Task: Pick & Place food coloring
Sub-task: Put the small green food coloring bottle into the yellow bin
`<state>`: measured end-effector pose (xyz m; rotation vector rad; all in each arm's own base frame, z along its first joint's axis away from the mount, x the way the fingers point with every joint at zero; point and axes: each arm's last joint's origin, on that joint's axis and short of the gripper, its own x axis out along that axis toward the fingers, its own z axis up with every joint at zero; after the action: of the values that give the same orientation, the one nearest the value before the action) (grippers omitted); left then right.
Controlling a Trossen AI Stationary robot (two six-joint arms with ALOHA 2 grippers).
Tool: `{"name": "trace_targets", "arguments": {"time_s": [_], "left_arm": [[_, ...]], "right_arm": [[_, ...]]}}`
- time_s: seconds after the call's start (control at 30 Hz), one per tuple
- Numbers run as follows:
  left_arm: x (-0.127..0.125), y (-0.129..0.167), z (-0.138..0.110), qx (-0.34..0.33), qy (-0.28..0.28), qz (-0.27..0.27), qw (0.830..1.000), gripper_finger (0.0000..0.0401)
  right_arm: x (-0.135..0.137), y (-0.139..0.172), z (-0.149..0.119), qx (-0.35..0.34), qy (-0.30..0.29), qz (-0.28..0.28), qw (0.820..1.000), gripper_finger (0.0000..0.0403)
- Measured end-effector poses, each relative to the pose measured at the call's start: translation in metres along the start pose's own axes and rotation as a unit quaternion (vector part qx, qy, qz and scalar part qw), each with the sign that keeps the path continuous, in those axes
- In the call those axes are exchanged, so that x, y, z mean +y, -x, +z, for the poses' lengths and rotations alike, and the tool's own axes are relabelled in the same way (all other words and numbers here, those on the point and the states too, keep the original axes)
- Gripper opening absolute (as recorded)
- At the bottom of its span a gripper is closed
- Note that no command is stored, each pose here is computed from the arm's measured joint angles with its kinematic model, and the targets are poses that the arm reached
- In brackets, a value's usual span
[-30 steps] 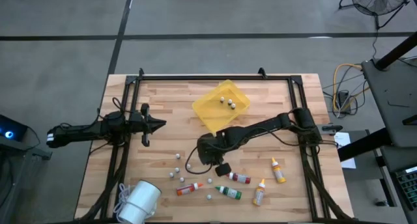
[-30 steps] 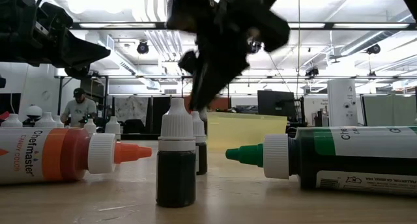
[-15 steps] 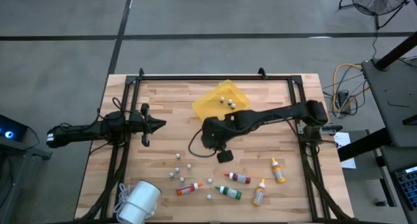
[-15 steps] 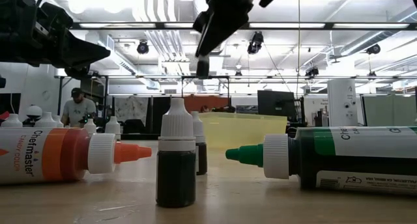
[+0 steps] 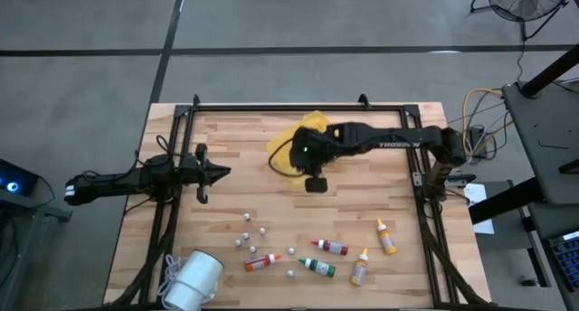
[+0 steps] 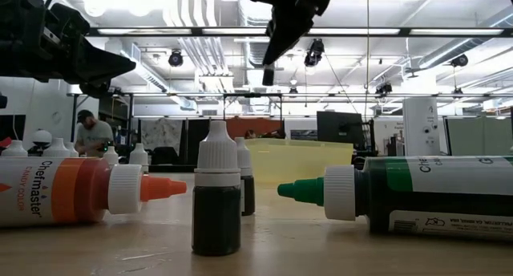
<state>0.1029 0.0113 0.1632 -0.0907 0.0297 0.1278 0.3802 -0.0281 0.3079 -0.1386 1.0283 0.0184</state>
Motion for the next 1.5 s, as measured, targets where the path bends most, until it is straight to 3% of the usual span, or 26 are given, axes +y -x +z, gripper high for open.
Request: {"name": "trace_targets", "arguments": {"time_s": [0.3,0.67,1.0,1.5], "left_arm": [[0.0,0.0,0.0,0.0,0.0,0.0,1.0,0.0],[0.0,0.0,0.0,0.0,0.0,0.0,1.0,0.0],[0.0,0.0,0.0,0.0,0.0,0.0,1.0,0.0],[0.0,0.0,0.0,0.0,0.0,0.0,1.0,0.0]], "right_arm": [[-0.044,0.009,-0.016,0.026,-0.018,-0.035,0.999,0.0049],[-0.078,-0.007,-0.043,0.049,-0.031,-0.055,0.997,0.0048],[-0.089,-0.034,-0.068,0.051,-0.04,-0.064,0.996,0.0048],[-0.083,-0.075,-0.102,0.042,-0.054,-0.07,0.995,0.0048]]}}
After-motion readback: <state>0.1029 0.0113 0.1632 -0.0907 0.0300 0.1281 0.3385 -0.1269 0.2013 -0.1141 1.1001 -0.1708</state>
